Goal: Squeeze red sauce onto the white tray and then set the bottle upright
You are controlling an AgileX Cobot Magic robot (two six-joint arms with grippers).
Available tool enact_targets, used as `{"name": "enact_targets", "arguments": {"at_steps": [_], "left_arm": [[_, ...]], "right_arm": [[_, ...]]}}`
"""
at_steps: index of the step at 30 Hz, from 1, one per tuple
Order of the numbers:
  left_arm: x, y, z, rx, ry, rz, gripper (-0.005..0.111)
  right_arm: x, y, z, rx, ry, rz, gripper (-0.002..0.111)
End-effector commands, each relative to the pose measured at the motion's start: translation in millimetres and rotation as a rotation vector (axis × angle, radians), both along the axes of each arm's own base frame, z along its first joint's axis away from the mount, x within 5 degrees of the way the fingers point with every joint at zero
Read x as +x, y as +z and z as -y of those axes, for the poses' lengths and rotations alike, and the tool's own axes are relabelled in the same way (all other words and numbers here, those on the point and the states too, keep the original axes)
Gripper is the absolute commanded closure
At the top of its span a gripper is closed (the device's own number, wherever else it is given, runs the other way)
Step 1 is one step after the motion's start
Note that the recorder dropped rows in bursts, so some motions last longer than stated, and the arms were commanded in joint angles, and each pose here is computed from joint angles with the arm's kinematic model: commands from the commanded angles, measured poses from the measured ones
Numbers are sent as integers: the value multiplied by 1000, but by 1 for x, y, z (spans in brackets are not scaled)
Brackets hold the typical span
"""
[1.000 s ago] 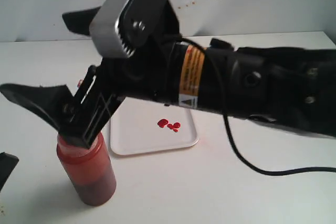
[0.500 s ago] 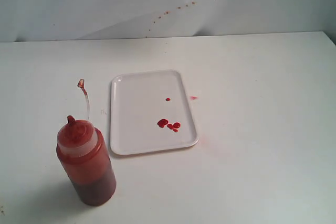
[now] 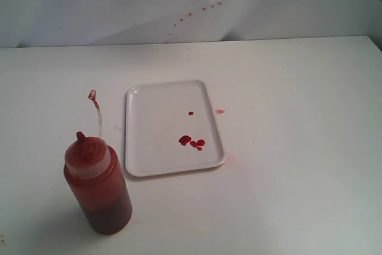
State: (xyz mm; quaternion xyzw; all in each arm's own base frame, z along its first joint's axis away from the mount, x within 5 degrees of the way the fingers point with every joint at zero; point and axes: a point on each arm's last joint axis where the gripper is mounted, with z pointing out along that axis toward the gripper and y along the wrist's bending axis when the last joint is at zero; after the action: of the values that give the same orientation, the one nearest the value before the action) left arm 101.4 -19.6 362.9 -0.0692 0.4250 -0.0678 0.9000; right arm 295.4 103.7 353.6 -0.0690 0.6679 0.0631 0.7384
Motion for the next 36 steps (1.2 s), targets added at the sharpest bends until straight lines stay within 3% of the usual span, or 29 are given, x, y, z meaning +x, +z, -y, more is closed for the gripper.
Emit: {"name": "enact_targets", "arguments": {"at_steps": [1, 3, 8, 11, 15, 18, 22, 25, 31, 36], "left_arm": [[30, 38, 22, 172, 224, 1, 104], [55, 52, 43, 233, 240, -25, 104], [104, 65, 100, 386, -26, -195, 107], [108, 80, 105, 436, -130, -248, 107], [114, 102, 81, 464, -271, -400, 107], [120, 106, 56, 454, -309, -511, 107], [127, 105, 27, 420, -219, -561, 107], [129, 106, 16, 273, -228, -583, 107], [132, 100, 4, 325, -148, -611, 107], [134, 74, -4, 308, -120, -685, 107]], "right_arm": [[2, 2, 2, -4, -16, 21, 107], [2, 2, 2, -4, -16, 21, 107], [2, 2, 2, -4, -16, 21, 107], [2, 2, 2, -4, -16, 21, 107], [2, 2, 2, -4, -16, 21, 107], [2, 2, 2, -4, -16, 21, 107], [2, 2, 2, -2, -16, 20, 107], [2, 2, 2, -2, -16, 20, 107], [2, 2, 2, -2, -16, 20, 107], [1, 2, 2, -4, -14, 21, 107]]}}
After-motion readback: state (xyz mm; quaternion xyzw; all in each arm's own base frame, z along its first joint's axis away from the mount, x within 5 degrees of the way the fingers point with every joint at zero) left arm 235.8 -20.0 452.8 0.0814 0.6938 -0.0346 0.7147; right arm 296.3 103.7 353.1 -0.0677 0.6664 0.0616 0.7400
